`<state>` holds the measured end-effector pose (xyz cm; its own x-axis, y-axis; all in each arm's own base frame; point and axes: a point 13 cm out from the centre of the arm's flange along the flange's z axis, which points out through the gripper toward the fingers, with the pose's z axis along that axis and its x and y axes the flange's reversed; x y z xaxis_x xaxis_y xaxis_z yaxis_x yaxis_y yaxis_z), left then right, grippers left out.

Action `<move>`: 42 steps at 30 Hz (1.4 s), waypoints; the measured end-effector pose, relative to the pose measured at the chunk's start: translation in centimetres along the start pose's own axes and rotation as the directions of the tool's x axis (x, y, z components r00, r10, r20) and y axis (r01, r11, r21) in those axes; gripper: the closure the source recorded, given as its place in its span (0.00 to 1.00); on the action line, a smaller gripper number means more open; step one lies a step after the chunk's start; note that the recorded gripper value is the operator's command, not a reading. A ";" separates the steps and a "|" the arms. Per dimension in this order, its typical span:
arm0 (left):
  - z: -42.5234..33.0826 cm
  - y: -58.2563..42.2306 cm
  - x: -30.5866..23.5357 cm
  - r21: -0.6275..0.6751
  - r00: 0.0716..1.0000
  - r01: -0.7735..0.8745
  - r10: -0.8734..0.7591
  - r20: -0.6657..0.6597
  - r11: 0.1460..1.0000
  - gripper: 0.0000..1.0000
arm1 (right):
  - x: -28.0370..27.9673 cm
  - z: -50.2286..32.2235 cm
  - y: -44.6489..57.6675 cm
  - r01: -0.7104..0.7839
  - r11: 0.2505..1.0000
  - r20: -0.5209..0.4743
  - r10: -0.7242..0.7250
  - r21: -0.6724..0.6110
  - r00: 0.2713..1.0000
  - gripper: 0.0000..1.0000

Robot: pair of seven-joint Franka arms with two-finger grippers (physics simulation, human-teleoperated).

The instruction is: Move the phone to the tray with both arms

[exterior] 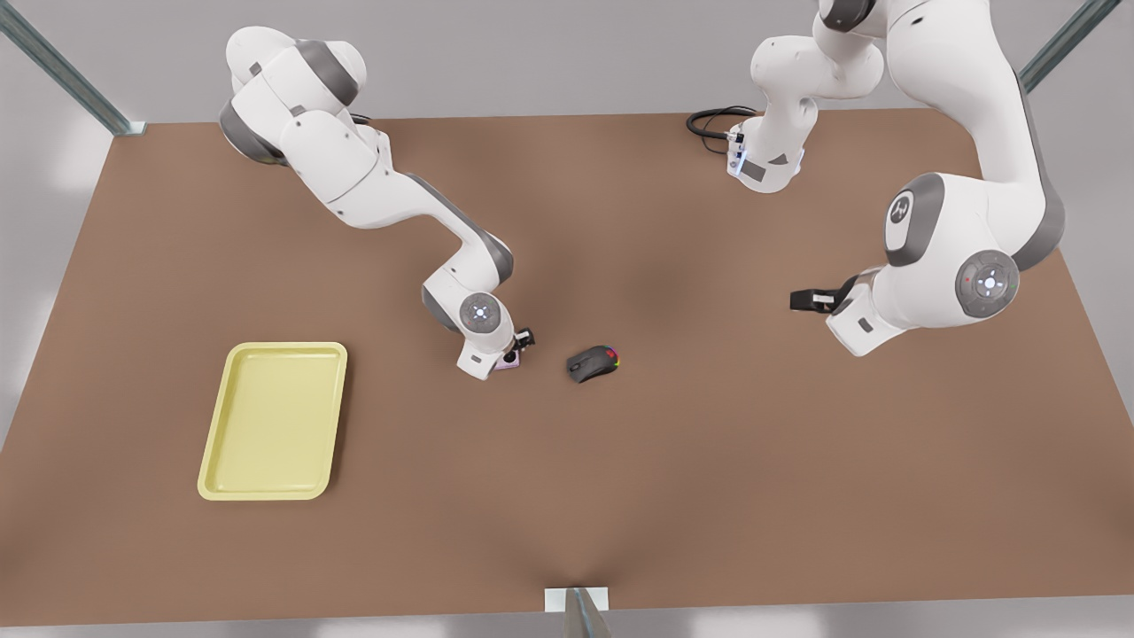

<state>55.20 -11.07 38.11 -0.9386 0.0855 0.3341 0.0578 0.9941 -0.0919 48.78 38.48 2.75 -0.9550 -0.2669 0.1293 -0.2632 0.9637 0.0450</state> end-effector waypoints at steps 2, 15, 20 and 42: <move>0.2 0.0 -0.1 0.000 1.000 -0.001 0.001 -0.001 1.000 0.00 | 0.0 0.0 0.0 0.003 1.000 0.001 -0.003 -0.001 1.000 0.13; -2.7 -0.3 0.3 0.003 0.998 -0.015 0.014 0.059 1.000 0.00 | -5.2 -9.9 -9.8 -0.113 0.994 0.117 0.113 -0.008 0.987 0.24; -7.2 -0.4 1.0 0.000 0.989 -0.021 0.021 0.147 1.000 0.00 | -3.2 -11.0 -35.3 -0.357 0.934 0.069 0.357 -0.017 0.932 0.24; -9.4 1.2 2.2 -0.038 0.975 -0.002 0.011 0.224 0.999 0.00 | 3.8 -44.2 -36.6 -0.278 0.960 0.110 0.272 0.040 0.956 0.00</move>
<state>56.37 -9.05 47.51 -0.9902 0.0788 0.1150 0.0727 0.9957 -0.0567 60.87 1.76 45.42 -0.9996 0.0085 0.0267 0.0076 0.9994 -0.0326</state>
